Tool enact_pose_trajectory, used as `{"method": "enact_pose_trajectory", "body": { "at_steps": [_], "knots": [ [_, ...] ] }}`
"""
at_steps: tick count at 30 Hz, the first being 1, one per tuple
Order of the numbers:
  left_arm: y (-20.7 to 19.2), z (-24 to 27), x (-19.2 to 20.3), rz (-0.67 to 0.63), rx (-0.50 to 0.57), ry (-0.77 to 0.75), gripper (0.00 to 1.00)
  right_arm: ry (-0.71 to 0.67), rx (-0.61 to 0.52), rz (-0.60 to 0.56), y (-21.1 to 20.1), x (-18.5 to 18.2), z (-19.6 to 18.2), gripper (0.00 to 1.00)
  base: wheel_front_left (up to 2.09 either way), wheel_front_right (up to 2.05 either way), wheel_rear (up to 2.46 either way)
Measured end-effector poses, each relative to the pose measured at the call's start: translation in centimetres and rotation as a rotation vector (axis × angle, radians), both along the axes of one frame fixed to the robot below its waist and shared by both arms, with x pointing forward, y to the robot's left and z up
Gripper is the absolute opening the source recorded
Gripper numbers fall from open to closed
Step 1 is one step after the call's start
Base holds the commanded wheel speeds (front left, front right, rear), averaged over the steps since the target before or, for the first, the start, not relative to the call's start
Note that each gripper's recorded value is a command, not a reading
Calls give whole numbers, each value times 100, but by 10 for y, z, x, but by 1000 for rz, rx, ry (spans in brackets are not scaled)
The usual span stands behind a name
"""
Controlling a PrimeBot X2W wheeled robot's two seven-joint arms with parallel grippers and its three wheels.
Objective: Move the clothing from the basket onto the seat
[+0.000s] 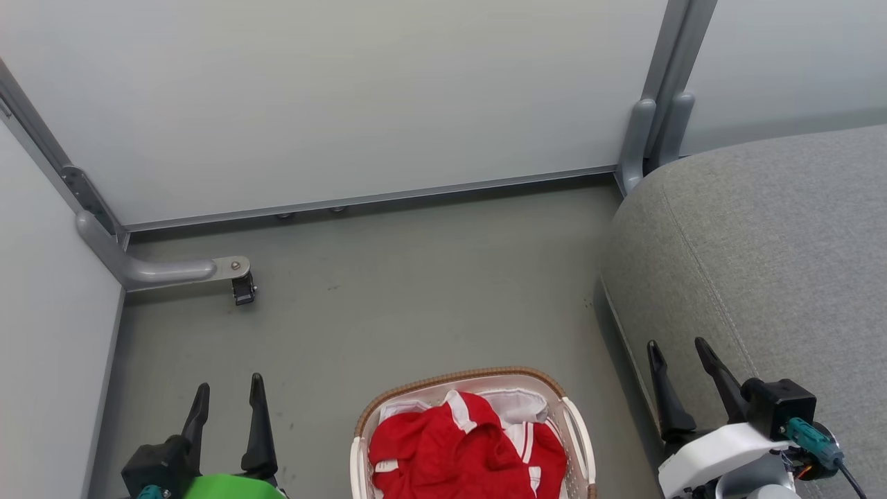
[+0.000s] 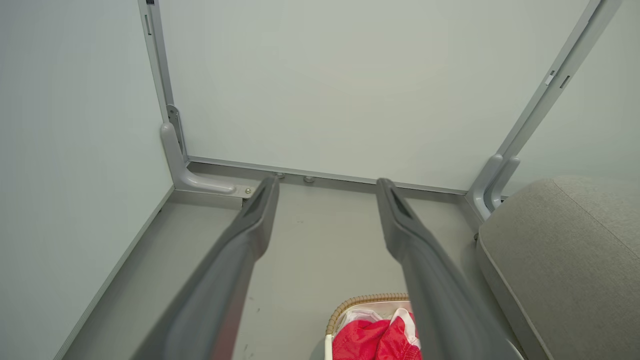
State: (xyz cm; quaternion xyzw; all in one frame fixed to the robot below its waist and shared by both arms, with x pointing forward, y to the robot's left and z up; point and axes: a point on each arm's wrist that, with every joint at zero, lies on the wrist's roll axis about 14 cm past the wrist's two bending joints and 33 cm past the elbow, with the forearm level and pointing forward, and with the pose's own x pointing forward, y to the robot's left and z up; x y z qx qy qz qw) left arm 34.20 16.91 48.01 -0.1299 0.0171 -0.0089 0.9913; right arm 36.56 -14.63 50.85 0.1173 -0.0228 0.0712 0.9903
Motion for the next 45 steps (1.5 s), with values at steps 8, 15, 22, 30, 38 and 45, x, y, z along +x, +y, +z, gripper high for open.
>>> {"method": "enact_pose_trajectory", "body": {
  "at_steps": [8,15,22,30,38,45],
  "knots": [
    [-3,-1,-2,-15,50,-6,100,-14,-58,16,4,-1,0,100,0,0,0],
    [-5,-5,-4,-28,88,-2,100,-27,-107,29,7,-2,0,100,0,0,0],
    [-6,-8,-7,-38,131,0,100,-44,-159,49,13,-3,1,100,0,0,0],
    [-6,-9,-8,-38,131,2,100,-45,-159,51,13,-3,1,100,0,0,0],
    [-6,-9,-7,-40,131,3,100,-44,-160,48,12,-3,1,100,0,0,0],
    [-7,-10,-7,-42,135,6,100,-43,-160,46,12,-2,1,100,0,0,0]
  ]
}}
